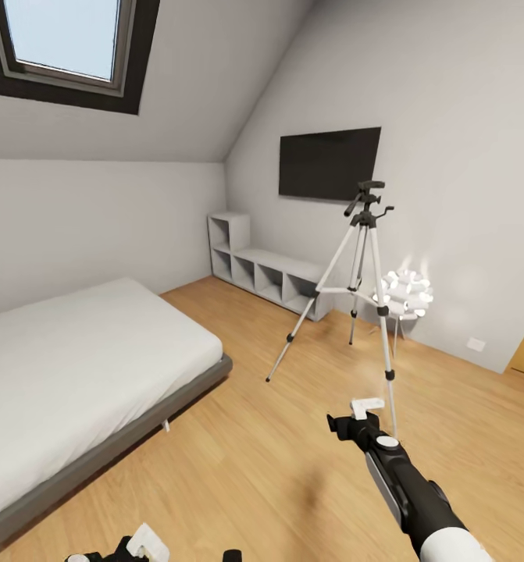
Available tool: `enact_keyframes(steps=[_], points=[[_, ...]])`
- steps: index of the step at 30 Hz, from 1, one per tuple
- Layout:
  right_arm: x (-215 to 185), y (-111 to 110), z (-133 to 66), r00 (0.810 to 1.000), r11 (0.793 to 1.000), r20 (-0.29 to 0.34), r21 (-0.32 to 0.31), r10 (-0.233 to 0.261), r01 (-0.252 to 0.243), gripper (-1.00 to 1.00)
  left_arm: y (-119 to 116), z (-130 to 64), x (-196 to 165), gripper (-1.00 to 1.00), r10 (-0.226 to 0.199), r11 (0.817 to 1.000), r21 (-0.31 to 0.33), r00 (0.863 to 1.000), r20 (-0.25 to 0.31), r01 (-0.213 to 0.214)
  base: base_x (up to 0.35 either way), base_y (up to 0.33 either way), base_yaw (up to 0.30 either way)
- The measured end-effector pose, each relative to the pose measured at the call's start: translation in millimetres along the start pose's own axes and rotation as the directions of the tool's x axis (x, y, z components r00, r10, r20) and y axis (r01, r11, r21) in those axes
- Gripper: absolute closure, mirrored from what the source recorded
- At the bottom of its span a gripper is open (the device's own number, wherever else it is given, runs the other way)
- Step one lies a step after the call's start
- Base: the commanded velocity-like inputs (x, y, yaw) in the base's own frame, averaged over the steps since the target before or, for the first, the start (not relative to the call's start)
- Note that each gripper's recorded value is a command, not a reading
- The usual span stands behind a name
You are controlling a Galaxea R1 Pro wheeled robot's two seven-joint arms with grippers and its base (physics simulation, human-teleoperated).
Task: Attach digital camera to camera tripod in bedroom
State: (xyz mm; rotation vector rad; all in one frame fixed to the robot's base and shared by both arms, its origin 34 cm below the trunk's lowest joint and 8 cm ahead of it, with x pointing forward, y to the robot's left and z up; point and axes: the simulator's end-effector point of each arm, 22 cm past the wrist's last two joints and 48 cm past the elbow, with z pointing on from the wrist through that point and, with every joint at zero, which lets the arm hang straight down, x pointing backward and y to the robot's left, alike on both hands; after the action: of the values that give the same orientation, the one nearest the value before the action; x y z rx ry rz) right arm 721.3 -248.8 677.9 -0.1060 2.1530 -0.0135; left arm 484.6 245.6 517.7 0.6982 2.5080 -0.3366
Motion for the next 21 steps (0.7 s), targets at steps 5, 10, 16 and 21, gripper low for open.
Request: enact_keyframes(steps=[5, 10, 16, 21], points=[[13.6, 4.9, 7.4, 1.000, 1.000, 0.031, -0.006, 0.001, -0.001, -1.00, 17.6, 6.3, -23.4, -1.00, 0.018, 1.000, -0.021, 0.999, 0.037, -0.018, 0.000, 0.000, 0.000], [21.7, 7.0, 12.3, 0.999, 1.000, 0.047, -0.008, 0.002, -0.001, -1.00, 26.5, 9.2, -62.6, -1.00, 0.048, 0.999, 0.013, 0.994, 0.094, -0.049, 0.000, 0.000, 0.000], [31.7, 7.7, 17.7, 0.999, 1.000, 0.050, -0.007, 0.001, -0.001, -1.00, 13.9, 8.7, -93.9, -1.00, 0.087, 0.991, 0.089, 0.984, 0.158, -0.102, 0.000, 0.000, 0.000], [40.5, 8.9, 22.0, 0.999, 1.000, 0.051, -0.007, 0.001, -0.001, -1.00, 9.9, 12.6, -99.2, -1.00, 0.101, 0.986, 0.110, 0.979, 0.178, -0.122, 0.000, 0.000, 0.000]])
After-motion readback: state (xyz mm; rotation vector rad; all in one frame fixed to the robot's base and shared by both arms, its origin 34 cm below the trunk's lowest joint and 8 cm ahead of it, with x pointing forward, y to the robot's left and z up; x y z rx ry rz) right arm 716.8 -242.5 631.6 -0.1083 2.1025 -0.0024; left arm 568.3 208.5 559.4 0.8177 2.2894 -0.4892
